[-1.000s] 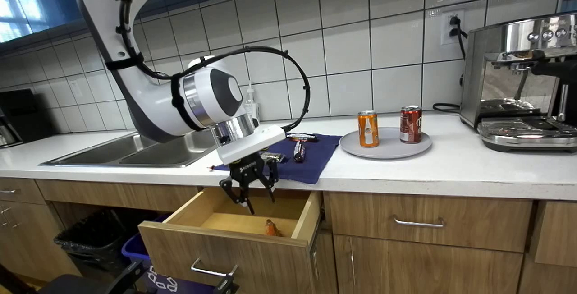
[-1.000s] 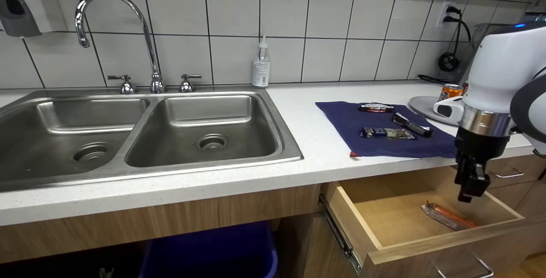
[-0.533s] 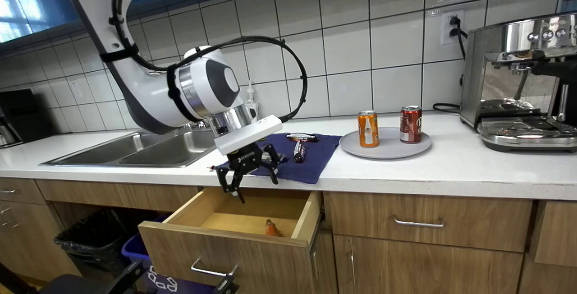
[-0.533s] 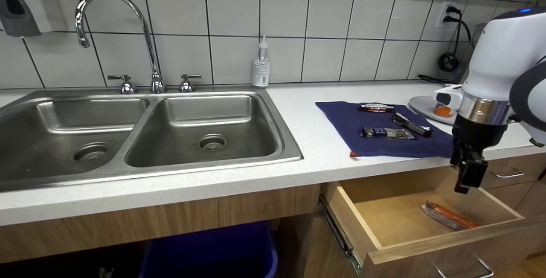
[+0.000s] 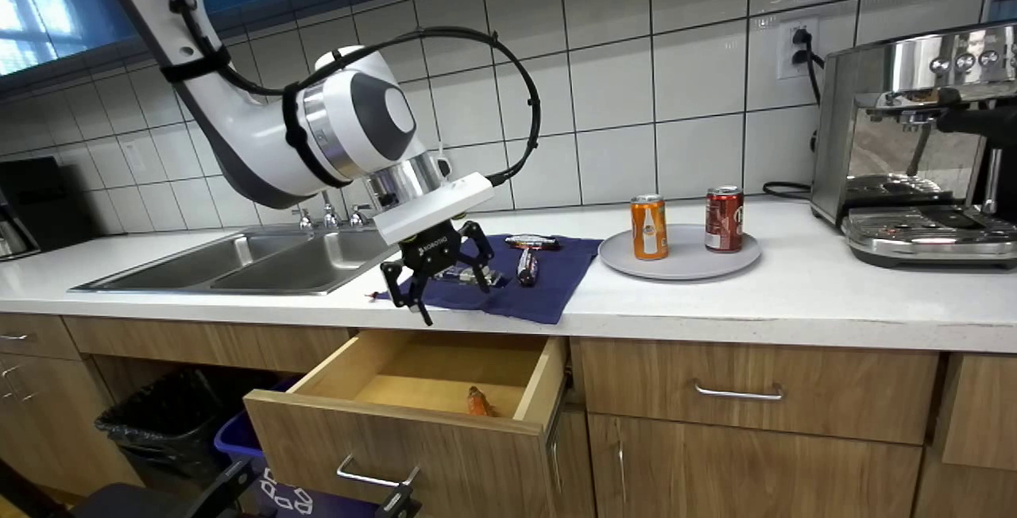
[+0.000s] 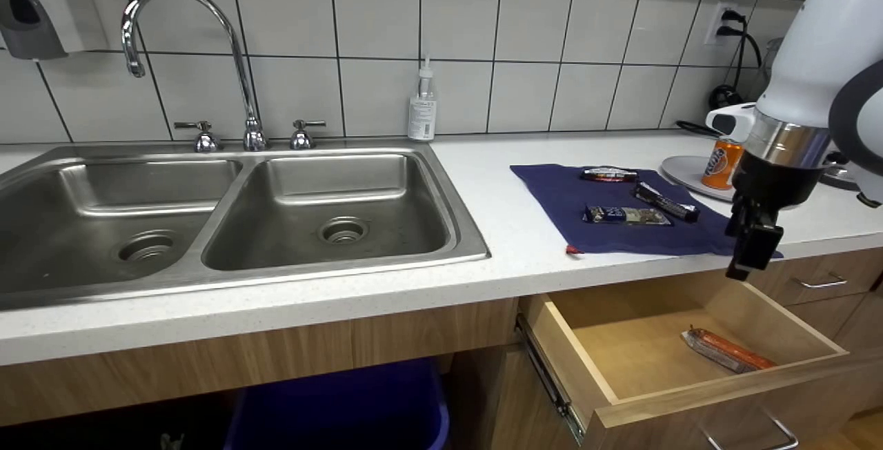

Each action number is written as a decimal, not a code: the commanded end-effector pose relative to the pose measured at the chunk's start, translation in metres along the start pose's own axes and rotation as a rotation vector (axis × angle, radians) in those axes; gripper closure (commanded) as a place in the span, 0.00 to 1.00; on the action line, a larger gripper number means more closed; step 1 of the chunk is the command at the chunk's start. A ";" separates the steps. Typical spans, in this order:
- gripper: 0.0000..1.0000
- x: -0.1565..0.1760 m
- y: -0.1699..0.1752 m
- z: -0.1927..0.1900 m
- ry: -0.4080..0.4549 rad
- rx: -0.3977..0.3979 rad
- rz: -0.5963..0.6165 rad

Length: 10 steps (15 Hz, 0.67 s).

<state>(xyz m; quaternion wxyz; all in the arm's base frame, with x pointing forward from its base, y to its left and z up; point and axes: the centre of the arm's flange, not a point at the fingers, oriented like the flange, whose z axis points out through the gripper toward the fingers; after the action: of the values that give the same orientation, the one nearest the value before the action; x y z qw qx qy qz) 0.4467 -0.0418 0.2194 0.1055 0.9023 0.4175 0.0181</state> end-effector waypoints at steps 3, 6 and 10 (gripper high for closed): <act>0.00 0.010 0.024 -0.017 0.039 -0.023 0.089; 0.00 0.019 0.044 -0.023 0.064 -0.036 0.149; 0.00 0.034 0.070 -0.025 0.083 -0.055 0.220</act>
<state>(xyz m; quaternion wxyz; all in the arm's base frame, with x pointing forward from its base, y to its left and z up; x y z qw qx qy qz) 0.4907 -0.0536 0.2549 0.1082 0.9282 0.3488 0.0717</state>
